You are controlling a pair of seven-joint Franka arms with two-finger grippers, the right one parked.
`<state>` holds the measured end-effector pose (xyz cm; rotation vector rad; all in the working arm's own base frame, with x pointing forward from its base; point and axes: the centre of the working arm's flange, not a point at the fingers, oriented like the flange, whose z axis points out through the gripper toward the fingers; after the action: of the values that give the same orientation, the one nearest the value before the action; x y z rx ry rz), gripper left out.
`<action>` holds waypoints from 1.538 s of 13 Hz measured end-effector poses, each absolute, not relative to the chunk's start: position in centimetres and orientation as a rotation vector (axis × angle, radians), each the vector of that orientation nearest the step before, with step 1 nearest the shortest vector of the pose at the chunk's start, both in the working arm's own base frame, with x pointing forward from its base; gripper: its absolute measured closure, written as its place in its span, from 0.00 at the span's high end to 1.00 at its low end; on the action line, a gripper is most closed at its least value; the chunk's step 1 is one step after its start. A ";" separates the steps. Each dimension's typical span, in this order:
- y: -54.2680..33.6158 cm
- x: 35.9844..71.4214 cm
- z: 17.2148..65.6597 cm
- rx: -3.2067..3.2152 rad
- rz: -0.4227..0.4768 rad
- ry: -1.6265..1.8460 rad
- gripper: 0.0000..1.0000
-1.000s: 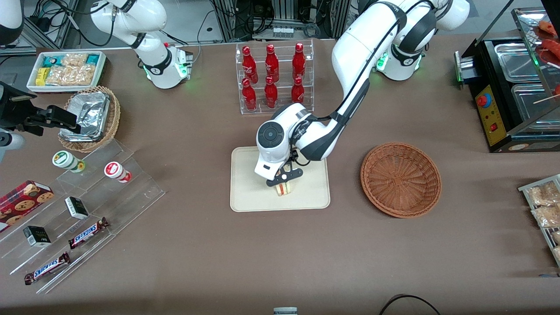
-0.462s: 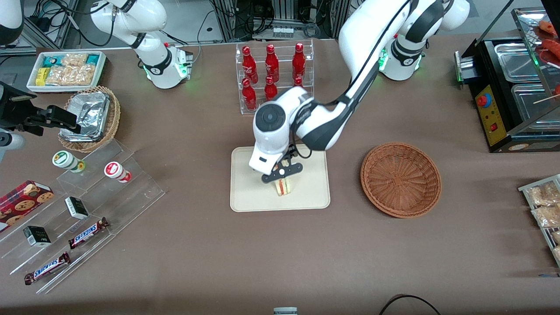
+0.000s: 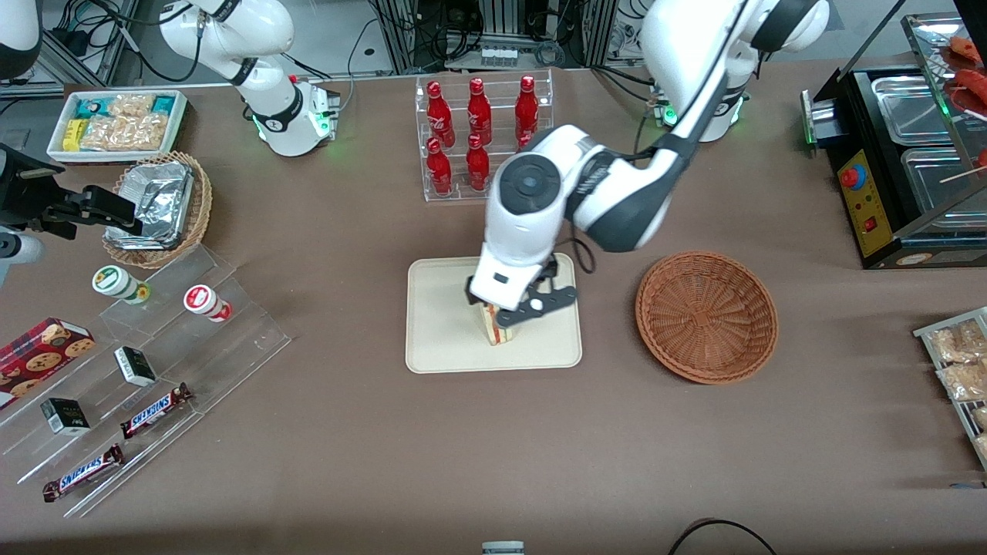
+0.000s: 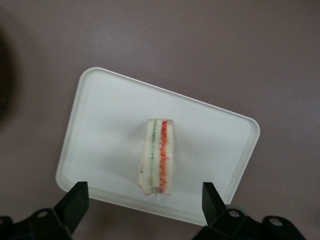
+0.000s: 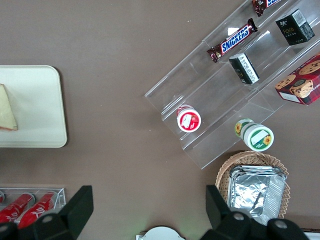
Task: Place sandwich from basket to tray
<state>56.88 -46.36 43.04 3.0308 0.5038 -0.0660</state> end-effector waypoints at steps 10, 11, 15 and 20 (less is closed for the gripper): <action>-23.1 60.0 49.7 3.077 -0.193 0.013 1.00; -20.9 59.6 50.5 3.089 -0.198 -0.013 1.00; -13.1 57.4 53.3 3.101 -0.244 -0.164 1.00; -8.1 55.7 56.9 3.145 -0.204 -0.166 1.00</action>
<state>55.70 -8.07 56.88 3.1449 -0.1659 -0.2038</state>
